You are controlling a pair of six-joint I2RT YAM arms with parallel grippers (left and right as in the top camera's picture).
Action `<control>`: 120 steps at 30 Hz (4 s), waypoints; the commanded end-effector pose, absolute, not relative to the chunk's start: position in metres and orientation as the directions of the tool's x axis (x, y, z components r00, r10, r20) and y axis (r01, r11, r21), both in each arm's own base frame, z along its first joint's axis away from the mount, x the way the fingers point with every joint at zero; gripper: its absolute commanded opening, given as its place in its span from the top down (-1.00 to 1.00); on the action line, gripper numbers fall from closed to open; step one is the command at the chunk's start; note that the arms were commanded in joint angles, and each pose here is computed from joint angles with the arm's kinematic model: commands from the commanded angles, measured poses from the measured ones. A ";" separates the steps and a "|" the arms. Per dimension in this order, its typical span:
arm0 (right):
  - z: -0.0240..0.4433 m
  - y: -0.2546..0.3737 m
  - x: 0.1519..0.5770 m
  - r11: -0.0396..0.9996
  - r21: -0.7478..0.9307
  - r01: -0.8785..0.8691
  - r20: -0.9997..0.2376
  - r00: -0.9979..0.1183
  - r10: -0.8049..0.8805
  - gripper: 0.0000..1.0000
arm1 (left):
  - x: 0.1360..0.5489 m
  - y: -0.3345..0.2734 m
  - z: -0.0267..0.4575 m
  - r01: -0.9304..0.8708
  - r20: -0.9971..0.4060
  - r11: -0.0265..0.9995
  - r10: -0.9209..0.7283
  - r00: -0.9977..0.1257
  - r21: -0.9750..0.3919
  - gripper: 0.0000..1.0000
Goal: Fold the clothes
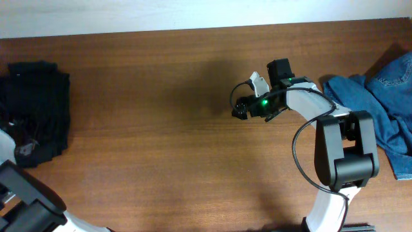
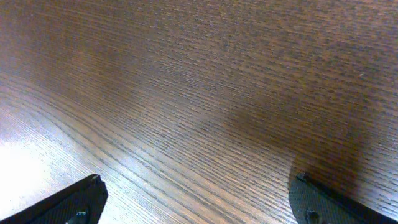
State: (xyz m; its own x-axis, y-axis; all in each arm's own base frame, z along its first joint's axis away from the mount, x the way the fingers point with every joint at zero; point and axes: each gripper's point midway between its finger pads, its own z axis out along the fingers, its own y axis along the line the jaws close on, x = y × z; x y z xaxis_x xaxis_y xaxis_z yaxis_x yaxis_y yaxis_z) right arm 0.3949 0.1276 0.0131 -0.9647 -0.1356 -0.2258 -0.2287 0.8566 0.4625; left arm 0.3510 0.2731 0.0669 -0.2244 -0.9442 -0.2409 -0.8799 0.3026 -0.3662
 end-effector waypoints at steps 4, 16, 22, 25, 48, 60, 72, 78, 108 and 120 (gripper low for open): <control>-0.053 0.120 0.340 0.899 0.422 -0.120 0.021 -0.990 -0.142 -0.97 | 0.334 0.292 0.094 -0.882 -0.292 0.261 -0.945 -0.150 -0.393 0.86; -0.053 0.120 0.340 0.899 0.422 -0.120 0.021 -0.990 -0.142 -0.97 | 0.335 0.298 0.110 -0.874 -0.321 0.265 -0.938 -0.135 -0.407 -0.74; -0.053 0.120 0.340 0.899 0.422 -0.120 0.021 -0.990 -0.142 -0.97 | 0.340 0.303 0.161 -0.833 -0.426 0.325 -0.897 -0.121 -0.447 -0.98; -0.053 0.120 0.340 0.899 0.422 -0.120 0.021 -0.990 -0.142 -0.97 | 0.339 0.303 0.194 -0.805 -0.494 0.378 -0.860 -0.123 -0.457 -0.98; -0.053 0.120 0.340 0.899 0.422 -0.120 0.021 -0.990 -0.142 -0.97 | 0.390 0.227 0.254 -0.535 -0.709 0.769 -0.590 -0.386 -0.350 0.99; -0.053 0.120 0.340 0.899 0.422 -0.120 0.021 -0.990 -0.142 -0.97 | 0.411 0.225 0.178 -0.547 -0.639 0.817 -0.522 -0.566 -0.183 0.99; -0.053 0.120 0.340 0.899 0.422 -0.120 0.021 -0.990 -0.142 -0.97 | 0.403 0.246 0.152 -0.600 -0.616 0.798 -0.498 -0.610 -0.051 0.92; -0.053 0.120 0.340 0.899 0.422 -0.120 0.021 -0.990 -0.142 -0.97 | 0.401 0.254 0.126 -0.623 -0.575 0.782 -0.513 -0.637 -0.008 0.90; -0.053 0.120 0.340 0.899 0.422 -0.120 0.021 -0.990 -0.142 -0.97 | 0.445 0.261 0.125 -0.526 -0.621 0.826 -0.523 -0.583 -0.202 0.81; -0.053 0.120 0.340 0.899 0.422 -0.120 0.021 -0.990 -0.142 -0.97 | 0.405 0.258 0.236 -0.585 -0.727 0.802 -0.473 -0.498 -0.121 0.56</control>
